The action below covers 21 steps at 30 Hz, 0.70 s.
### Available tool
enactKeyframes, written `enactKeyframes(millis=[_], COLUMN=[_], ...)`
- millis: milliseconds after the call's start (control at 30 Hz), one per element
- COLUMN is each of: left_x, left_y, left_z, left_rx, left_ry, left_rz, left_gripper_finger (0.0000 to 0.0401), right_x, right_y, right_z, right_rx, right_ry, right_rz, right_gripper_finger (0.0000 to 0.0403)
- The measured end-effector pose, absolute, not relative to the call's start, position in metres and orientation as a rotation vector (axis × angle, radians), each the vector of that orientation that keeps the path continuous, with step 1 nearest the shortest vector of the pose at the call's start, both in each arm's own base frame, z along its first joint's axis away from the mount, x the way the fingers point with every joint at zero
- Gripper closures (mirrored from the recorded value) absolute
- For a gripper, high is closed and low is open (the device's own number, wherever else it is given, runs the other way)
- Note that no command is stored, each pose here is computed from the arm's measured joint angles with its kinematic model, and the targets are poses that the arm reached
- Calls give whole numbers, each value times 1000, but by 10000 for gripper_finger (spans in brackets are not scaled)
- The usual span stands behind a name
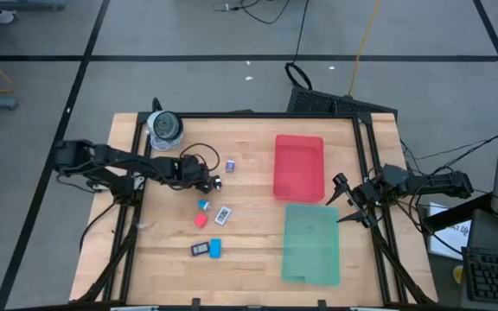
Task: Pick & Place Office items
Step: Put the green charger adapter into the red bin
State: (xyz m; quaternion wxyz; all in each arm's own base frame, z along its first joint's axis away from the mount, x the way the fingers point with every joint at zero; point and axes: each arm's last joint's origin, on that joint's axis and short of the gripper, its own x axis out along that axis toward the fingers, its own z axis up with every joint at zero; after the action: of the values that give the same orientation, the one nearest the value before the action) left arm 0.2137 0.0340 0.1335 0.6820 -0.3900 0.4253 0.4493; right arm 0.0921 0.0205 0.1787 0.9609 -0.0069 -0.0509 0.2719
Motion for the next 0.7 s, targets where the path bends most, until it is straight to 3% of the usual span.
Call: enactKeyframes(millis=[533, 700], left_x=[213, 213], left_y=[37, 37], left_z=[134, 134], left_rx=[-777, -772], left_ry=[923, 923], left_rz=[1054, 1054], left_gripper_finger=[251, 249], right_x=[92, 92], right_y=[20, 20], right_z=[179, 179], right_rx=[-14, -14], right_ry=[-103, -103], right_rz=[551, 551], right_gripper_finger=[135, 135])
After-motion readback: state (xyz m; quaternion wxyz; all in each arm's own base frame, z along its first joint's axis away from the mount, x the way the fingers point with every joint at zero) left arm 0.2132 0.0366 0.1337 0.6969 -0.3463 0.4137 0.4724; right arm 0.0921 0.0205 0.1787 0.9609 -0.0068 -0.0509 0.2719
